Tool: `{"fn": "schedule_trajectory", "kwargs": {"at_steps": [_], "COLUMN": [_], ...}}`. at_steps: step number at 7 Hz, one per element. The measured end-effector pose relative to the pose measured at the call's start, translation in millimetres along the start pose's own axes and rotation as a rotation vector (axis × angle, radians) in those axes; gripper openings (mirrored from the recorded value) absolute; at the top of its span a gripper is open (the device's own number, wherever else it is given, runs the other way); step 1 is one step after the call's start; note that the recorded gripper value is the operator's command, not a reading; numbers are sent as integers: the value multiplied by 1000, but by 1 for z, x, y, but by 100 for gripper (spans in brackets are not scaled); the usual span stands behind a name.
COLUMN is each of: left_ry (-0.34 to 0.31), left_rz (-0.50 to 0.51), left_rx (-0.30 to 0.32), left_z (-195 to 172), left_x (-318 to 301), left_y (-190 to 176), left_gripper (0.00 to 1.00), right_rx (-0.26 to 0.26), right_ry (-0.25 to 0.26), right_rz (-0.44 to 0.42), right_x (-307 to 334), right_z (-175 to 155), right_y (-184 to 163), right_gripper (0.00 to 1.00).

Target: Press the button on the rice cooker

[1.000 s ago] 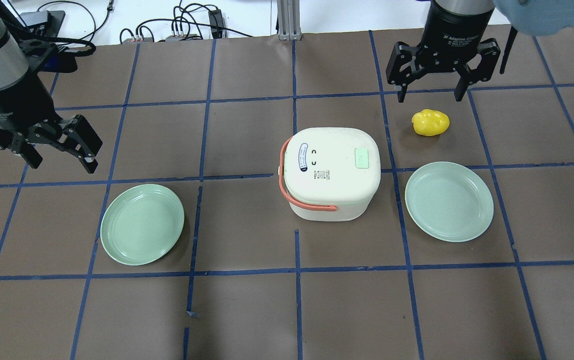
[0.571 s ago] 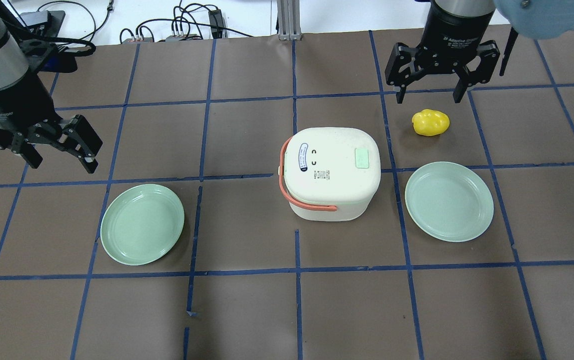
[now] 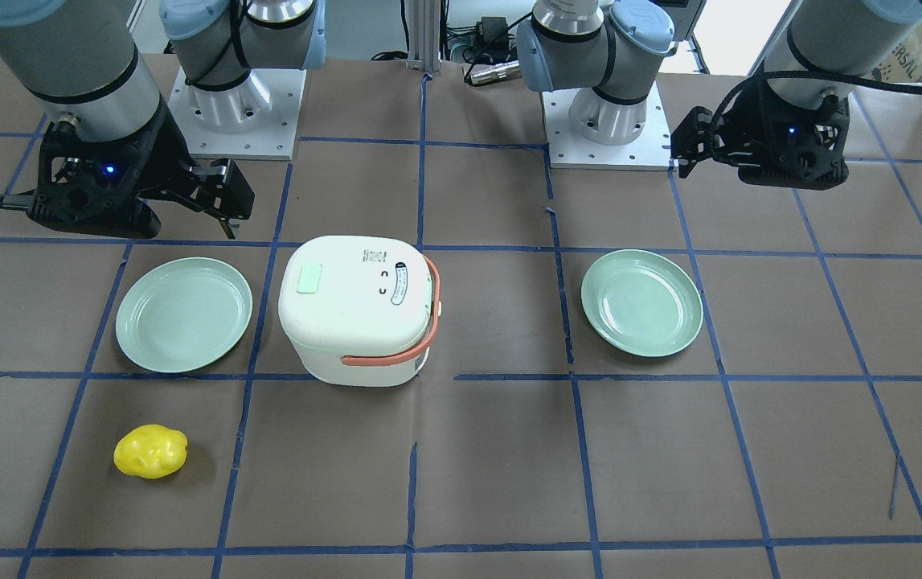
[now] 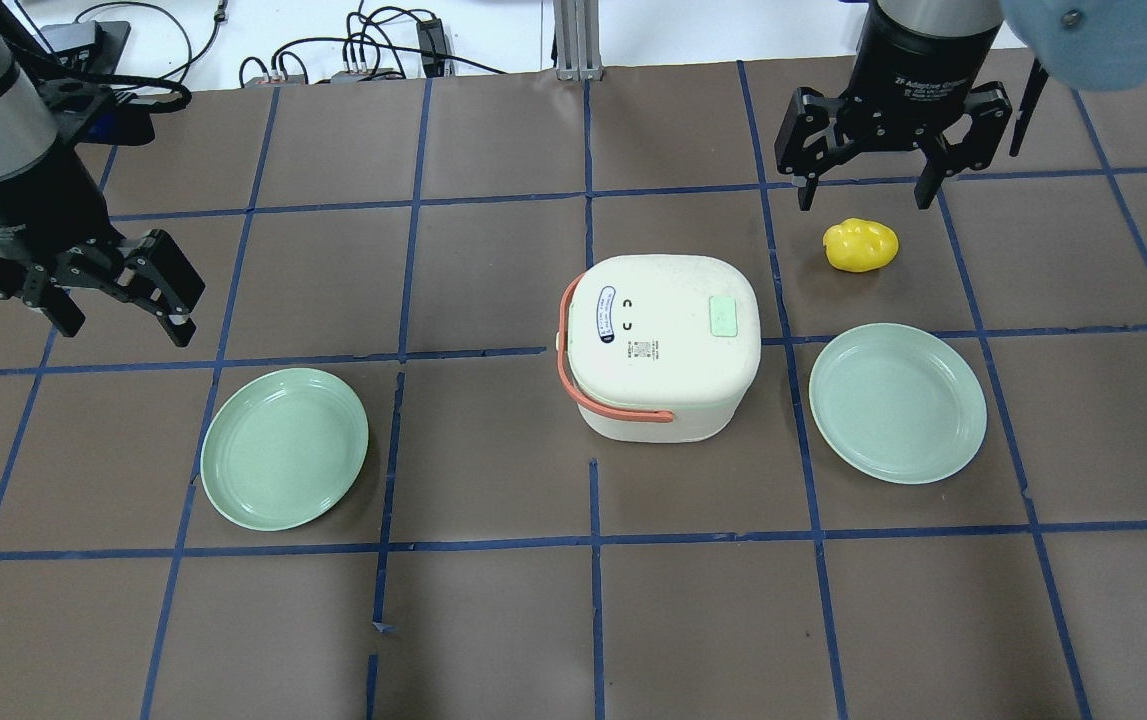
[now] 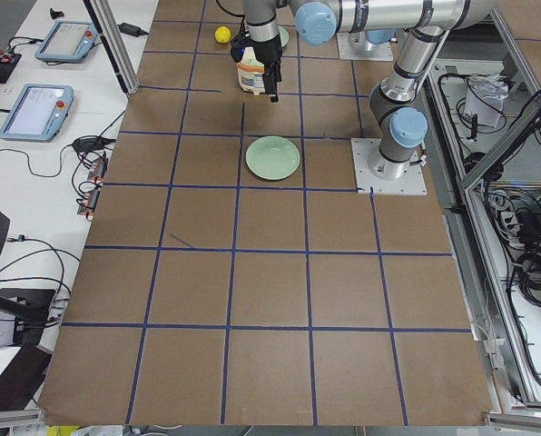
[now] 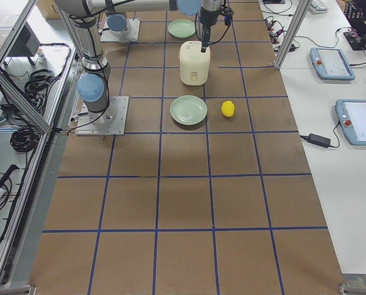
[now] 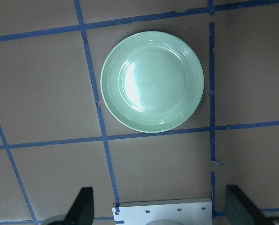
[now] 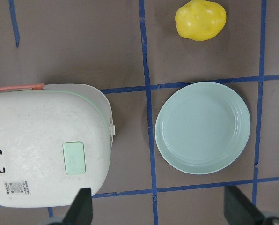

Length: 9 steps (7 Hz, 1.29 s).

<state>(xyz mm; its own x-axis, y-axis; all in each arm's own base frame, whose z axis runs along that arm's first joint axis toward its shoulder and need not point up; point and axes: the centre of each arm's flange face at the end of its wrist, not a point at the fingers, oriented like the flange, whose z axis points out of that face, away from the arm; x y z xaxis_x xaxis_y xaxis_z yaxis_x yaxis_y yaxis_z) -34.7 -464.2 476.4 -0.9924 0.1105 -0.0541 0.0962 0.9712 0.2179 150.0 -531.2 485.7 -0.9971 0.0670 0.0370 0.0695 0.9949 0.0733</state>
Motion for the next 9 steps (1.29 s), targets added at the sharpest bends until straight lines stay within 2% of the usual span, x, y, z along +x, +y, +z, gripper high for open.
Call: {"fn": "schedule_trajectory", "kwargs": {"at_steps": [3, 5, 6, 7, 8, 9], "left_ry": [0, 0, 0, 0, 0, 0], "left_rz": [0, 0, 0, 0, 0, 0], "left_rx": [0, 0, -1, -1, -1, 0], "left_z": [0, 0, 0, 0, 0, 0], "left_x": [0, 0, 0, 0, 0, 0], "left_y": [0, 0, 0, 0, 0, 0], "left_gripper": [100, 100, 100, 100, 100, 100], "right_rx": [0, 39, 79, 111, 112, 87], "right_ry": [-3, -12, -35, -69, -100, -122], "right_rz": [3, 7, 12, 7, 6, 5], "right_x": [-11, -15, -28, -50, -69, -80], "right_z": [1, -3, -7, -10, -7, 2], "right_y": [2, -1, -1, 2, 6, 6], "right_gripper": [100, 97, 45, 16, 6, 6]}}
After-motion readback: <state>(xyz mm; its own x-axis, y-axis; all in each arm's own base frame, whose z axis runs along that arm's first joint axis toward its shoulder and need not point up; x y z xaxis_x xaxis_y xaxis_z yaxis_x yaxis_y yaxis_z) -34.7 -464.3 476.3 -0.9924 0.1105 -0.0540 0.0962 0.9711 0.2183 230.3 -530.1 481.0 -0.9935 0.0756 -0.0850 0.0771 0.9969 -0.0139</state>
